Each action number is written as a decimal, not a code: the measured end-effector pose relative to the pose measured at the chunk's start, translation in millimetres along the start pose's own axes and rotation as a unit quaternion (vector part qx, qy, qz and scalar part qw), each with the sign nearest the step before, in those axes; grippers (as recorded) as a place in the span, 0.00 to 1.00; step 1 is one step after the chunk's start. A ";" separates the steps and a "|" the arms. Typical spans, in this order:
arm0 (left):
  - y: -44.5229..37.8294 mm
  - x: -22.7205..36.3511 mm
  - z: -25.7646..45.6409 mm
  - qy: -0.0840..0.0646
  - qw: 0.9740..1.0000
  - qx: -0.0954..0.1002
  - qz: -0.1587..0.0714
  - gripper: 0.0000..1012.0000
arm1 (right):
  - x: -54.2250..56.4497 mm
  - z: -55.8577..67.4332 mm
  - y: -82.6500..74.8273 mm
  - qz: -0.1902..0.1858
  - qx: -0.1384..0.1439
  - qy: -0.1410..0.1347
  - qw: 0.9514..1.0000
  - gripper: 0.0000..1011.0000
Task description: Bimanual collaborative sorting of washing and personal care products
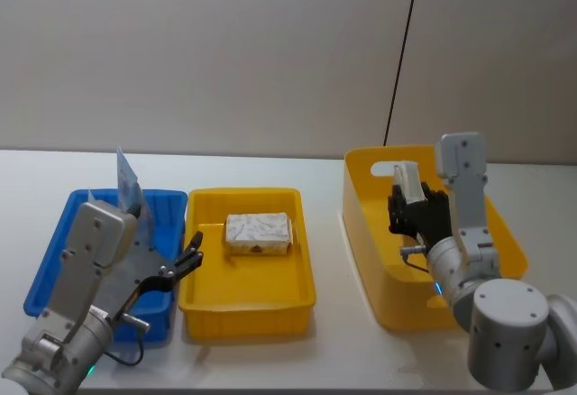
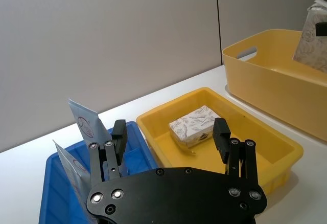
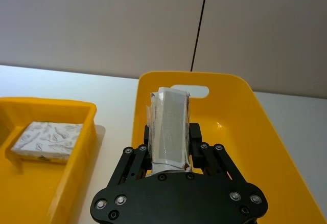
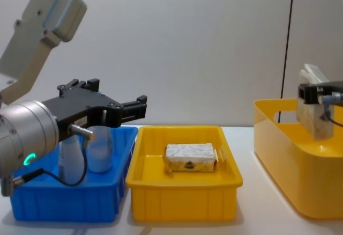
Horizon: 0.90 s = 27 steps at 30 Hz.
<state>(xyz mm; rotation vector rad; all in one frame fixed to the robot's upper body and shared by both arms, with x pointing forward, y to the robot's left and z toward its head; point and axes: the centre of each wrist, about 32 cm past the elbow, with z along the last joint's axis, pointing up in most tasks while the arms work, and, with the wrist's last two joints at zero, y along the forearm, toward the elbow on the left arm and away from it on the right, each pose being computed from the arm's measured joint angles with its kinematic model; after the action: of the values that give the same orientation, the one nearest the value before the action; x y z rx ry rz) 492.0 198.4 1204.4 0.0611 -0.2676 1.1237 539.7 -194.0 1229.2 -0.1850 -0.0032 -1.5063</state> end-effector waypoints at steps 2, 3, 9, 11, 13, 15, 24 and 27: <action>0.0 0.0 0.0 0.000 1.000 0.000 0.000 0.99 | 1.9 -2.1 1.7 -0.003 -0.007 -0.001 1.000 0.36; 0.0 0.0 0.0 0.000 1.000 0.000 0.000 0.99 | 2.4 -2.6 2.0 -0.004 -0.008 -0.001 1.000 0.36; 0.0 0.0 0.0 0.000 1.000 0.000 0.000 0.99 | 6.0 -7.3 4.7 -0.010 -0.019 -0.001 1.000 0.45; 0.0 0.0 0.0 0.000 1.000 0.000 0.000 0.99 | 6.3 -7.9 4.9 -0.011 -0.020 -0.001 1.000 0.54; 0.0 0.0 0.0 0.000 1.000 0.000 0.000 0.99 | 6.8 -8.3 5.0 -0.012 -0.021 -0.002 1.000 0.57; 0.0 0.0 0.0 0.000 1.000 0.000 0.000 0.99 | 7.1 -8.9 4.9 -0.012 -0.022 -0.003 1.000 0.69; 0.0 0.0 0.0 0.000 1.000 0.000 0.000 0.99 | 6.1 -9.4 1.3 -0.007 -0.011 -0.007 1.000 0.92; 0.0 0.0 0.0 0.000 1.000 0.000 0.000 0.99 | 5.4 -9.0 -1.1 0.003 0.000 -0.009 1.000 0.98</action>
<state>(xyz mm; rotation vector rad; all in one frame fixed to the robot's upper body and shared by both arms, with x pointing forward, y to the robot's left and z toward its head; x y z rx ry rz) 492.0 198.4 1204.4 0.0611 -0.2675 1.1237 538.0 -200.5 1221.1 -0.1979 -0.0173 -1.4992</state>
